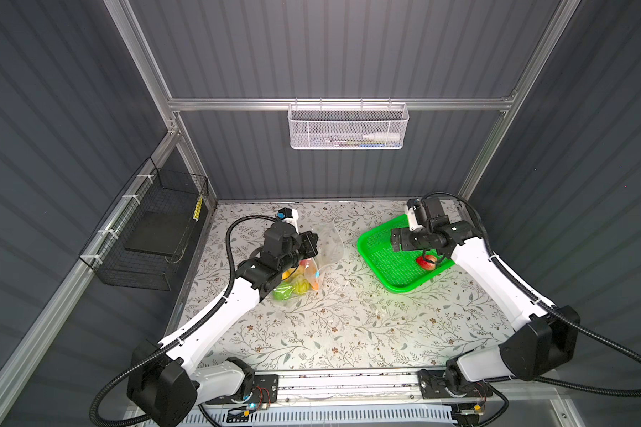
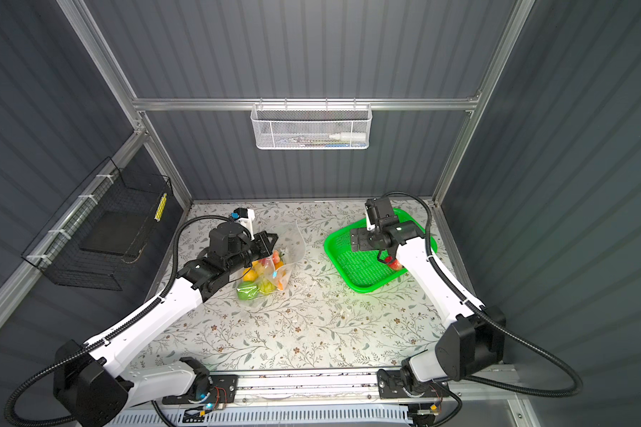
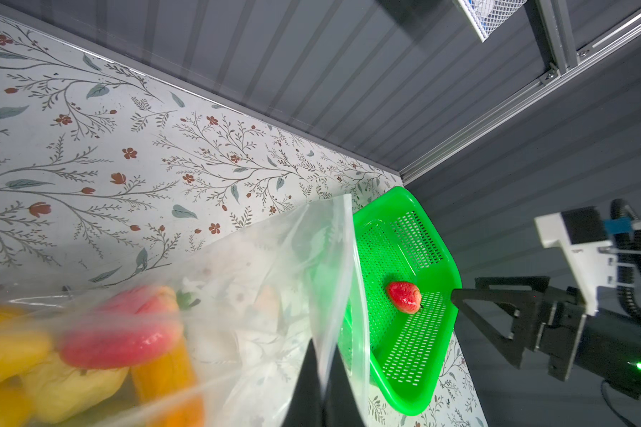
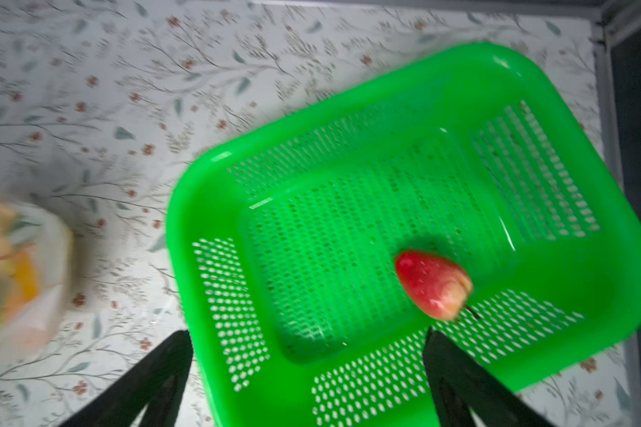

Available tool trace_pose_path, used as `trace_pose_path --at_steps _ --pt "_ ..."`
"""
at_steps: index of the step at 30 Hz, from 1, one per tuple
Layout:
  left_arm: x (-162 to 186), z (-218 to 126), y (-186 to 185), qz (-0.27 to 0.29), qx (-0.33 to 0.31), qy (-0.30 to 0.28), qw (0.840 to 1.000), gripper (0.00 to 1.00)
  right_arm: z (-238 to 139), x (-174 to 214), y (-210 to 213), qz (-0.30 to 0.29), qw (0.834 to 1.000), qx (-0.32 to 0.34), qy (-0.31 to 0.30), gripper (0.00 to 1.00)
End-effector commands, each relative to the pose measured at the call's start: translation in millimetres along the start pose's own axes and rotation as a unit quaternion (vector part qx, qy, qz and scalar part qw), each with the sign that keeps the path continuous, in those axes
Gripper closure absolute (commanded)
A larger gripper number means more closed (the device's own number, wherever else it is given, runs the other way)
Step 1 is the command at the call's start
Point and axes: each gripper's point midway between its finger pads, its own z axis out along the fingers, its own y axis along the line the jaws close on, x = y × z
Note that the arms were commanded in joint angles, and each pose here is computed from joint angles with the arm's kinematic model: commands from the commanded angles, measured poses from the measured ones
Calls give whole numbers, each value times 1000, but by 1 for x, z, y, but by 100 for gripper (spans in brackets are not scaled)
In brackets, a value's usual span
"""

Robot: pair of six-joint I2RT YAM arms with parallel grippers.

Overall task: Place the food in the zip-top bag and seal the zipper
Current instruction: 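Move the right gripper back over the green basket to the last strawberry, then lower the right gripper and grasp the last strawberry in the basket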

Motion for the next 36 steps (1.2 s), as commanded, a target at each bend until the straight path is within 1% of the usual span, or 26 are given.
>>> trace_pose_path --at_steps 1,7,11,17,21,25,31,36 --pt "4 4 0 7 7 6 1000 100 15 24 -34 13 997 48 51 1" --pt "5 3 0 11 5 6 1000 100 55 28 -77 74 992 63 82 1" --pt "3 1 1 14 2 3 1000 100 83 31 -105 118 985 59 113 1" --pt "3 -1 3 17 -3 -1 1000 100 113 34 -123 144 978 45 141 1" --pt "3 -3 5 19 -5 -5 1000 100 128 43 -121 150 974 33 166 1" --pt "5 -2 8 19 -8 -4 1000 100 133 52 -106 169 970 -5 176 1" --pt "6 -2 9 22 -9 -3 1000 100 127 65 -89 188 964 -38 183 1" --pt "6 -3 10 22 -10 -6 1000 100 116 81 -63 182 962 -62 195 1"
